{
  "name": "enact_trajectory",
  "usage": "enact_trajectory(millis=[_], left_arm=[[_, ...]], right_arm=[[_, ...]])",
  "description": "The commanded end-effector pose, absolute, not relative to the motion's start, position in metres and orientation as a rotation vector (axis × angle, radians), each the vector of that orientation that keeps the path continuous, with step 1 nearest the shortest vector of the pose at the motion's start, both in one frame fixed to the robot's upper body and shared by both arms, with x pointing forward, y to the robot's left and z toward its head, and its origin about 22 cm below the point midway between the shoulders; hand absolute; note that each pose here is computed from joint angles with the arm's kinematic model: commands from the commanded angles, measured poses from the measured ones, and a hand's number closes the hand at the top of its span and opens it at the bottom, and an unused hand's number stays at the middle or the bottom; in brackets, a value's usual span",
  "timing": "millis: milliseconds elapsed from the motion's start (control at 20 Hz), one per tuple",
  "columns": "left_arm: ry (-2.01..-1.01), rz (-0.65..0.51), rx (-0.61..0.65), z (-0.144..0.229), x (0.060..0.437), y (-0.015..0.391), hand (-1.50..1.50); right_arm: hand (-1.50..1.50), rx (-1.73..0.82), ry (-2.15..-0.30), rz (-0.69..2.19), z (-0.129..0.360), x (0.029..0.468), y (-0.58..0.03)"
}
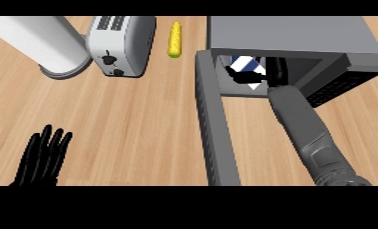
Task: Pick up the milk, place it into the microwave and close the microwave
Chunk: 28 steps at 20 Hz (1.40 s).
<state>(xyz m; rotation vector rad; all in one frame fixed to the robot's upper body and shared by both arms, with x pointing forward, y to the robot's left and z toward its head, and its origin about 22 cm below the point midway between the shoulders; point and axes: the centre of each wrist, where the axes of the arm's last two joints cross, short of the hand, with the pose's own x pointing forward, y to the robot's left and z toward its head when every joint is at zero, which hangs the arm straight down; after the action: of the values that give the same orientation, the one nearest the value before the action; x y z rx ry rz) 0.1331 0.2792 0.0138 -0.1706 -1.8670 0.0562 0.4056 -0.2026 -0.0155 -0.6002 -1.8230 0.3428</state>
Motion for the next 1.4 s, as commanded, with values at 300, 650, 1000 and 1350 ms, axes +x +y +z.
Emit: enact_trajectory(millis=[300, 650, 1000, 1350], left_arm=[[-1.867, -0.004, -0.117, 0.016, 0.145, 0.287, -1.50], [-1.865, -0.095, -0.109, 0.023, 0.150, 0.280, -1.50], [-1.850, -0.127, -0.113, 0.019, 0.154, 0.290, -1.50], [-1.851, -0.130, -0.126, 0.011, 0.154, 0.277, -1.50]], right_arm=[[1.50, -0.925, -1.761, 0.385, 0.011, 0.425, -0.234], [-1.50, -1.075, -1.734, 0.378, 0.035, 0.438, -0.243], [-1.50, -1.079, -1.702, 0.461, 0.018, 0.432, -0.222], [-1.50, -0.862, -1.760, 0.496, 0.021, 0.432, -0.232]])
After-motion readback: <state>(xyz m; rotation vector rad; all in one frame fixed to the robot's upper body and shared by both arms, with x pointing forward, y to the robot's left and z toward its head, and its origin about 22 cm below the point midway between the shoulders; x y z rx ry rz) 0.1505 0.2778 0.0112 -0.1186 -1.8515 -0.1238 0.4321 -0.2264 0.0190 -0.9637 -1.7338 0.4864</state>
